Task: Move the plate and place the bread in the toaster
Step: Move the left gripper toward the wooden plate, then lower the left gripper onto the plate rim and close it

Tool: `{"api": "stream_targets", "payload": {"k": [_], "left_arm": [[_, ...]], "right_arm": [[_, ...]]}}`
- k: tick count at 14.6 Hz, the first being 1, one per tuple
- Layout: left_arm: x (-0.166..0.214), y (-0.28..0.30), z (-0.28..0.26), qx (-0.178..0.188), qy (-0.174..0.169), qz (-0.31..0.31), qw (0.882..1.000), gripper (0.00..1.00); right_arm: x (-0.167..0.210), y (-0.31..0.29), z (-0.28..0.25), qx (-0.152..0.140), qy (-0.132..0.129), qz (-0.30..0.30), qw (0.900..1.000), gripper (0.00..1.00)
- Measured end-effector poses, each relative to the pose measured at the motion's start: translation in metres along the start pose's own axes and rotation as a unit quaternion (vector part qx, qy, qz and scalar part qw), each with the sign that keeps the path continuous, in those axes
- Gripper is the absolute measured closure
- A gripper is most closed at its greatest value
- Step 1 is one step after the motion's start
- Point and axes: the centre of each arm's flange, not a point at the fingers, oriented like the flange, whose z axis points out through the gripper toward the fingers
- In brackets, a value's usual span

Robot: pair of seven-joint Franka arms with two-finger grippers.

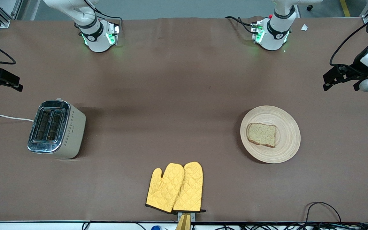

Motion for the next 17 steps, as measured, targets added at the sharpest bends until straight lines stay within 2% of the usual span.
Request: {"api": "stream_targets", "payload": {"k": [7,12,13,15,17], "left_arm": [[0.003,-0.001,0.006,0.000,-0.007,-0.001,1.000,0.00],[0.007,-0.016,0.043,0.000,-0.074,-0.015,0.997,0.00],[0.010,-0.030,0.052,-0.014,-0.083,-0.030,0.996,0.00],[0.018,-0.065,0.077,-0.067,-0.101,-0.051,0.991,0.00],[0.028,-0.106,0.117,-0.114,-0.114,-0.052,0.986,0.00]], "right_arm": [[0.001,0.000,-0.001,0.002,0.005,0.000,1.000,0.00],[0.000,-0.001,0.000,0.004,0.000,0.000,1.000,0.00],[0.000,0.000,0.000,0.004,-0.001,0.000,1.000,0.00],[0.000,0.000,0.001,0.005,-0.002,0.000,1.000,0.00],[0.000,0.000,0.001,0.006,-0.003,0.000,1.000,0.00]]}}
